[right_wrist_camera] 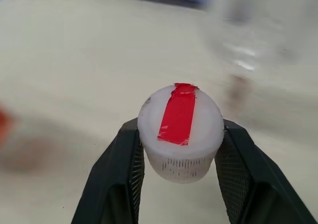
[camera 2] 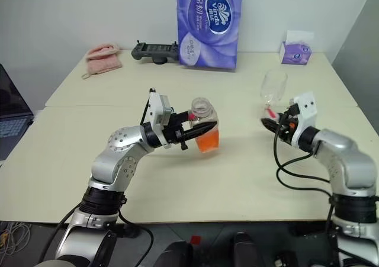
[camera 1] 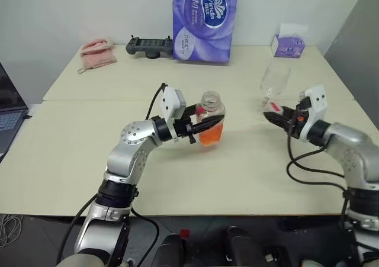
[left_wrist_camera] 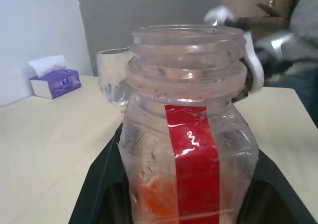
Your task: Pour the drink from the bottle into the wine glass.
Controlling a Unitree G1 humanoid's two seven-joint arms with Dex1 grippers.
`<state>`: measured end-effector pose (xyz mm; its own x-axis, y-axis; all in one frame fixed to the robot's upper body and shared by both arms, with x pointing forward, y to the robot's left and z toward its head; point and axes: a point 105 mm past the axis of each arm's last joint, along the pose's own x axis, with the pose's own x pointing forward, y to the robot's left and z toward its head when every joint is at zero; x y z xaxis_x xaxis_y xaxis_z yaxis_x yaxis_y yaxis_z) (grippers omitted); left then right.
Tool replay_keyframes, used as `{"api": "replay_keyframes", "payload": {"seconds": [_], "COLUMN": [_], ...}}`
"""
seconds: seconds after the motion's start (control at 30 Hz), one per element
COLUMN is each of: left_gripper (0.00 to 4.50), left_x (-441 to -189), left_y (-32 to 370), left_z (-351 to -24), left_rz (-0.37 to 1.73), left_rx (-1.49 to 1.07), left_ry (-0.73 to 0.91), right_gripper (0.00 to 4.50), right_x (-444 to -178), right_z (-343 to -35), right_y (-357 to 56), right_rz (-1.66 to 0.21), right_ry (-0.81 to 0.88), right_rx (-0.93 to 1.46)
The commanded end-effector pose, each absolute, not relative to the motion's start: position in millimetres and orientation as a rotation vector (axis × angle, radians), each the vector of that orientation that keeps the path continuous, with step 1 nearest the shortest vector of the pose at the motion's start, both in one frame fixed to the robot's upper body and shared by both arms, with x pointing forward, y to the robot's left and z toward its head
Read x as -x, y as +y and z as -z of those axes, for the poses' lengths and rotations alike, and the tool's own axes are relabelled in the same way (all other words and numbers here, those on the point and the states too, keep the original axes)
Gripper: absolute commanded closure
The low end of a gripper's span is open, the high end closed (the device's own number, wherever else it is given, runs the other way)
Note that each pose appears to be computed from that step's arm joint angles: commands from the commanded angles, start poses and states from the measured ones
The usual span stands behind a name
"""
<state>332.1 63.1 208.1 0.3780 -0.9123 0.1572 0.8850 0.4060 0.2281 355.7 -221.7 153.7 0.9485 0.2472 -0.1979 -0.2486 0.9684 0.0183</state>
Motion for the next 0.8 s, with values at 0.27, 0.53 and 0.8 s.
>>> {"api": "replay_keyframes", "payload": {"seconds": [0.27, 0.53, 0.8], "left_gripper": [2.79, 2.79, 2.79], "left_x": [-338, -358, -402], "left_y": [66, 94, 182], "left_z": [-225, -226, -229], "left_rz": [1.134, 0.976, 0.482], "left_rx": [-0.117, -0.103, -0.048], "left_ry": [-0.336, -0.311, -0.307], "right_gripper": [0.06, 0.00, 0.00], "right_x": [-352, -329, -269], "right_z": [-123, -197, -213], "right_y": [-259, -173, -33], "right_rz": [0.024, -0.536, -1.221], "right_ry": [0.243, 0.044, 0.005], "right_rx": [0.048, 0.144, 0.137]}}
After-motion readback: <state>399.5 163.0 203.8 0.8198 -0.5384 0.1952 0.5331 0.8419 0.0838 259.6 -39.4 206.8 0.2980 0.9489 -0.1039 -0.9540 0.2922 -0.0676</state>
